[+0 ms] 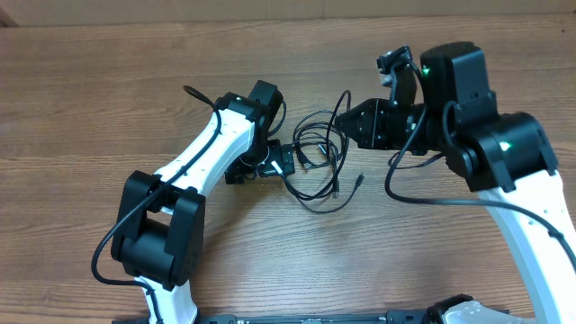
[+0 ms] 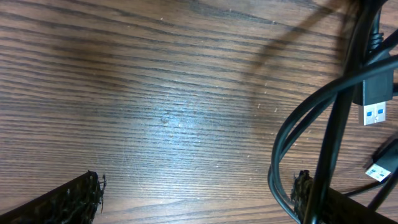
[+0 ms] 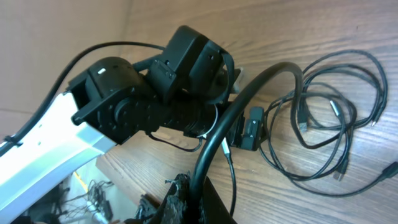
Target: Untangle cables
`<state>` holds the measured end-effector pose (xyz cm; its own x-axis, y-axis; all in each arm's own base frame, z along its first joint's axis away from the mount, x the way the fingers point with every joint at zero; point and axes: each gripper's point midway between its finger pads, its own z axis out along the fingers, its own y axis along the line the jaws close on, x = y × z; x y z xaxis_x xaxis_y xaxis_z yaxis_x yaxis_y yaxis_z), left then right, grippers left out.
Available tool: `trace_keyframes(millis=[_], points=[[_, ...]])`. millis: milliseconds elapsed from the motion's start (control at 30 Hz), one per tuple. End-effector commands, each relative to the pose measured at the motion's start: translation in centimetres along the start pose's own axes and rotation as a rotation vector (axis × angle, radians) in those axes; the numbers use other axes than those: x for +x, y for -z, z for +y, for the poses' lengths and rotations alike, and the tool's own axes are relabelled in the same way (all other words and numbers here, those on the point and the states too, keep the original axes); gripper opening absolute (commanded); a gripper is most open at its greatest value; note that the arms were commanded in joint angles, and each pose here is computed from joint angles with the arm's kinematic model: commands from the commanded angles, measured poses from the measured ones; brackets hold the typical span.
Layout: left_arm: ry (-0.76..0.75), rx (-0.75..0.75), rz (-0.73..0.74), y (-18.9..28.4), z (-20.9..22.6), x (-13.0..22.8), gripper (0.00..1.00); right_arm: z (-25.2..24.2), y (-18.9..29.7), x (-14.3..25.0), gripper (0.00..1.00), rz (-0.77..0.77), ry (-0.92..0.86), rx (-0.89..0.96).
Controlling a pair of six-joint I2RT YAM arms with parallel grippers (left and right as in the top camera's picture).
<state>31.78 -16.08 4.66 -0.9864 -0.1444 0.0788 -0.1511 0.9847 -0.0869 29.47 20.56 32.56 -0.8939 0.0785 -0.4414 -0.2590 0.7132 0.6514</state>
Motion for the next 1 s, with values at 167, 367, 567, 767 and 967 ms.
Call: trace_keyframes(millis=[167,367,567,767,967], points=[[0.011,0.022,0.027,-0.6,-0.6,0.5,1.0,6.0,0.2,0.0,0.04,0.085,0.075,-0.336],[0.01,0.024,0.026,-0.6,-0.6,0.5,0.99,6.0,0.2,-0.3,0.04,0.069,0.085,-0.331],[-0.109,0.103,0.066,-0.4,-1.9,1.3,1.0,1.4,-0.9,-0.6,0.08,0.03,0.015,-0.08],[-0.195,0.167,0.054,2.3,-2.4,0.9,0.99,-1.8,-1.9,-0.2,0.08,0.053,-0.038,0.068],[-0.214,0.262,-0.057,9.8,-3.7,-0.3,1.0,-3.4,-3.8,0.5,0.06,0.126,-0.085,0.101]])
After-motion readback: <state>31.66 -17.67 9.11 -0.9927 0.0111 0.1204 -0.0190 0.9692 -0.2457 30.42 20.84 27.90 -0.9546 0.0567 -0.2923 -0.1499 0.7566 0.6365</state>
